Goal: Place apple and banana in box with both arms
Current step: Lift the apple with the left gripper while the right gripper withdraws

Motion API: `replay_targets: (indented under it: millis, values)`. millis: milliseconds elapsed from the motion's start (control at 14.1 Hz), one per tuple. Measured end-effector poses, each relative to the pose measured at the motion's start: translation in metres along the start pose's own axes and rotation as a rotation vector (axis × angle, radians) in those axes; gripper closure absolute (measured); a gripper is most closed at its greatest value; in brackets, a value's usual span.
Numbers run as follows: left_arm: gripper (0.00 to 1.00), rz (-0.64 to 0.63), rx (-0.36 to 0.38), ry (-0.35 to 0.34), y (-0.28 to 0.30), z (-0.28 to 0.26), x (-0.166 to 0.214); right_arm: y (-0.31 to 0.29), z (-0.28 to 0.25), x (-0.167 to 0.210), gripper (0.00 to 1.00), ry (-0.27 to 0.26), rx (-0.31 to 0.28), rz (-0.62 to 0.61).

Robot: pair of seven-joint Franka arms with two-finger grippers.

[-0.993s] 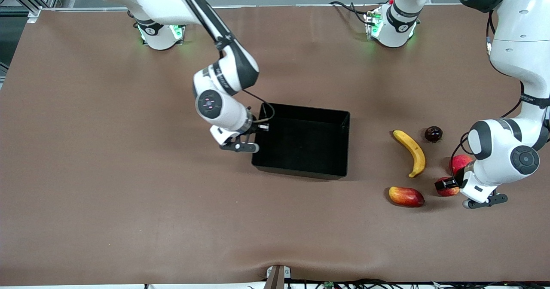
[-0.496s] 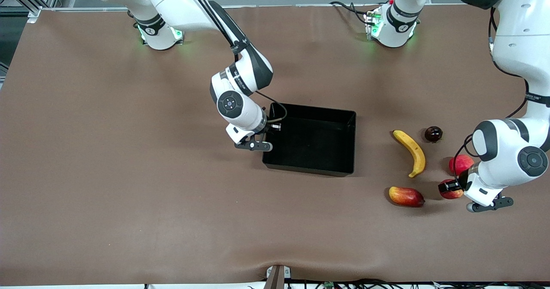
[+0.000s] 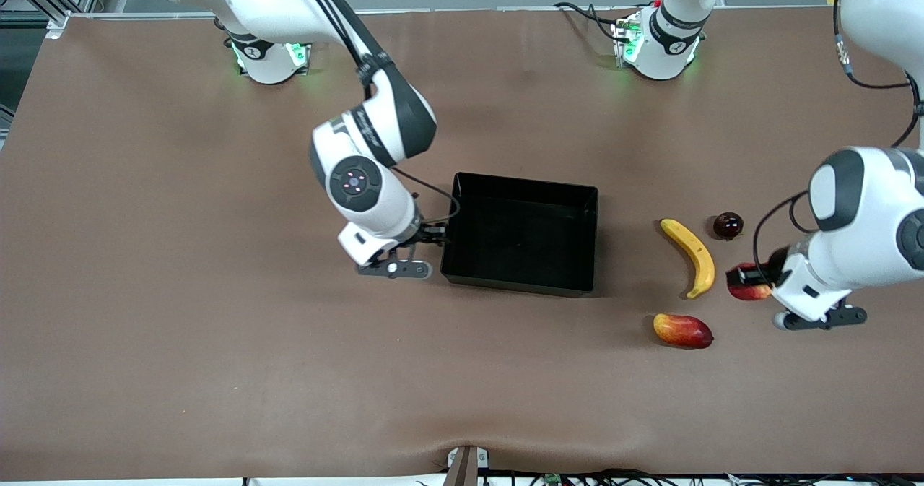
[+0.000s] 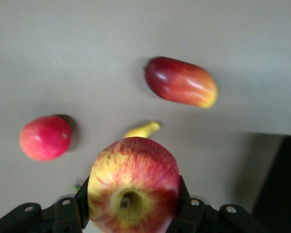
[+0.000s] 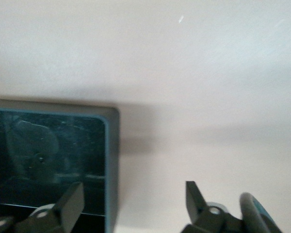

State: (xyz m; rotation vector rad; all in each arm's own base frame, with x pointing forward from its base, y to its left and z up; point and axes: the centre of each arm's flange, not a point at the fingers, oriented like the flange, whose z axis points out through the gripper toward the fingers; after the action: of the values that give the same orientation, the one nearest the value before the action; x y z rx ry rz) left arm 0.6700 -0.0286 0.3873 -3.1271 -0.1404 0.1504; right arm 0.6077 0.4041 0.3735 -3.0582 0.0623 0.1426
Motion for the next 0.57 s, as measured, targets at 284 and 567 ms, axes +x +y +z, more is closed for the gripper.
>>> replay_targets:
  millis: [284, 567]
  values:
    - [0.33, -0.090, -0.031, -0.017, 0.102, -0.020, -0.039, 0.061, -0.055, 0.028, 0.00, -0.013, -0.039, 0.042]
    - [0.33, -0.136, -0.031, -0.041, 0.202, -0.010, -0.083, 0.160, -0.139, 0.034, 0.00, -0.037, 0.002, 0.081]
